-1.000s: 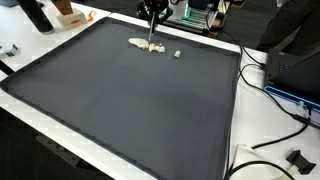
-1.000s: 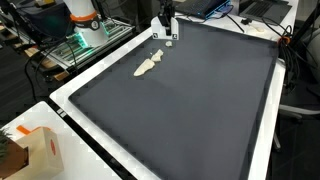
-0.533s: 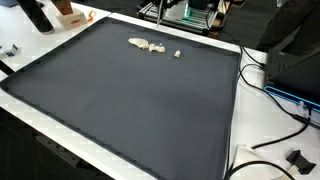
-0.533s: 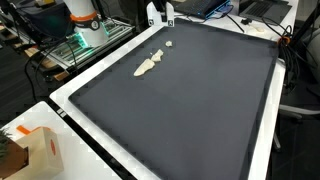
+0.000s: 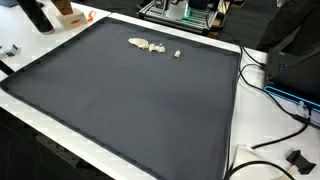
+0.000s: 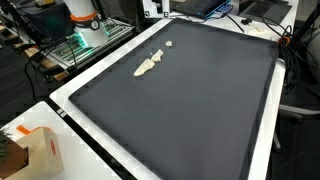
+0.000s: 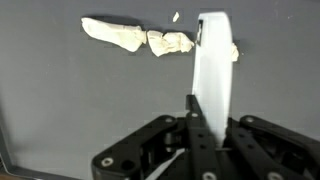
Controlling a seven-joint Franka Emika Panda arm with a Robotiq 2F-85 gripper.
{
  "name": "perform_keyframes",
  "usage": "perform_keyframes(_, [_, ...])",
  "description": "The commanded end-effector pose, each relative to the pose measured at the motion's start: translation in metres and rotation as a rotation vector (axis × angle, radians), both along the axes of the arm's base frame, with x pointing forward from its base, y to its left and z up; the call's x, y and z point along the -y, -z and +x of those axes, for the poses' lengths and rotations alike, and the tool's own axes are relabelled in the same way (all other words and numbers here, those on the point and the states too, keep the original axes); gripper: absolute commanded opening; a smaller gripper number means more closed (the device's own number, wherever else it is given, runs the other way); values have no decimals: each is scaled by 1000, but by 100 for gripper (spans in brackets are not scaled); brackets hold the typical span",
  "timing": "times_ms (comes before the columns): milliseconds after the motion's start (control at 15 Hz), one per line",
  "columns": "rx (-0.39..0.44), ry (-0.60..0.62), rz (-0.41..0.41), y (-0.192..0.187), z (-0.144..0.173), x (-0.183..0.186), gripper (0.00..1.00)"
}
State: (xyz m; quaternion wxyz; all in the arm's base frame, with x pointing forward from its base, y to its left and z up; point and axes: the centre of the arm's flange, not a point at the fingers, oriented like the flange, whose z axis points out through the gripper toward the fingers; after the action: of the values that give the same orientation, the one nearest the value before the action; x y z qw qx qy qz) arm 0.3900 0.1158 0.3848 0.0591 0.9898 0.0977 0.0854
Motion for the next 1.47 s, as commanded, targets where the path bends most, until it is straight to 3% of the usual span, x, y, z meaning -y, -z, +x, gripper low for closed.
perform_keyframes(0, [7, 5, 13, -9, -24, -3, 1])
perform_keyframes(267, [26, -11, 52, -9, -30, 4, 1])
perform_keyframes(467, [40, -34, 126, -5, -33, 13, 1])
perform_keyframes(1067, [170, -120, 388, 14, -13, 58, 1])
perform_keyframes(1400, [131, -102, 557, 42, 2, 83, 1])
